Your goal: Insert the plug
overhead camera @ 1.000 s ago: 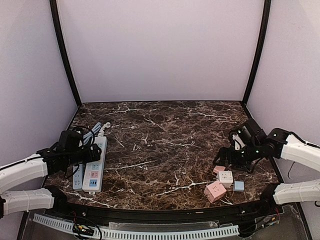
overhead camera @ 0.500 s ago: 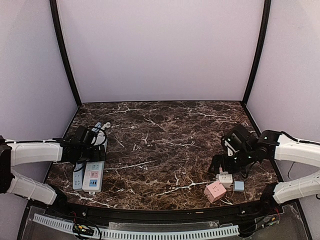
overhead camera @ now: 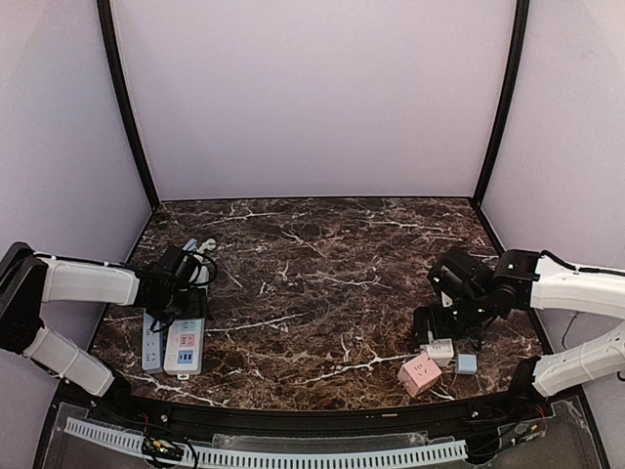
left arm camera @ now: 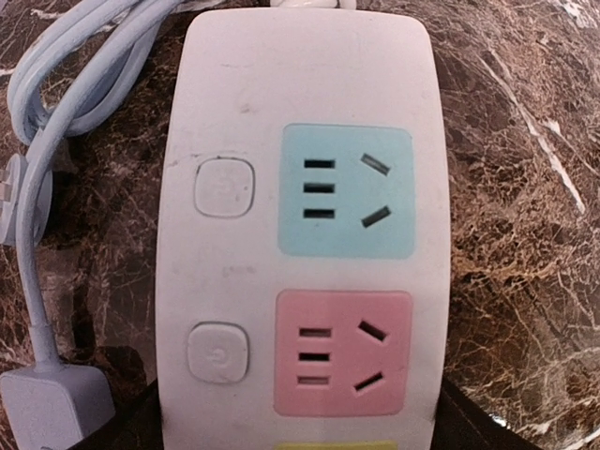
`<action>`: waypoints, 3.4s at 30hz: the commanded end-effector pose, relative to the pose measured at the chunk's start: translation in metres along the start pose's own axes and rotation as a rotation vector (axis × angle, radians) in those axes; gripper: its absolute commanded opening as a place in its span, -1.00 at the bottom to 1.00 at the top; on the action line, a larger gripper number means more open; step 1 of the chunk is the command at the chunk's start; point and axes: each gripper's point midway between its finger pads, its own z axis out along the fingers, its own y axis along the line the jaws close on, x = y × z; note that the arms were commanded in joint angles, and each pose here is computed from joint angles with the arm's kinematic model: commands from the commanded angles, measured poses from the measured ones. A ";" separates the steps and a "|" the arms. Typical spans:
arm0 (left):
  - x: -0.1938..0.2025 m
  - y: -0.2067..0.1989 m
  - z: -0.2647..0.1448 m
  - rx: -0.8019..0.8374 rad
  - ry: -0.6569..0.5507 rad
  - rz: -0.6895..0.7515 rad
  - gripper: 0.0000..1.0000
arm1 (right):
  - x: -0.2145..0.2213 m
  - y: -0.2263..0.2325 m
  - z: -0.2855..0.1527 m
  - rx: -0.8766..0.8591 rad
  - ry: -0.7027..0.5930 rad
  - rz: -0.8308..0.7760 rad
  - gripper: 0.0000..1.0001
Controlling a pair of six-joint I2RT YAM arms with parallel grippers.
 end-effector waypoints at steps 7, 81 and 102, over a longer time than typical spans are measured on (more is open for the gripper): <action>-0.002 -0.012 0.004 0.043 0.003 0.013 0.27 | 0.001 -0.021 -0.004 0.106 -0.022 0.017 0.97; -0.043 -0.193 -0.042 0.401 -0.195 0.335 0.97 | -0.059 0.019 -0.035 -0.007 -0.247 0.028 0.07; -0.001 -0.175 -0.101 0.736 -0.266 0.388 0.94 | -0.062 0.121 0.019 -0.291 -0.178 -0.065 0.04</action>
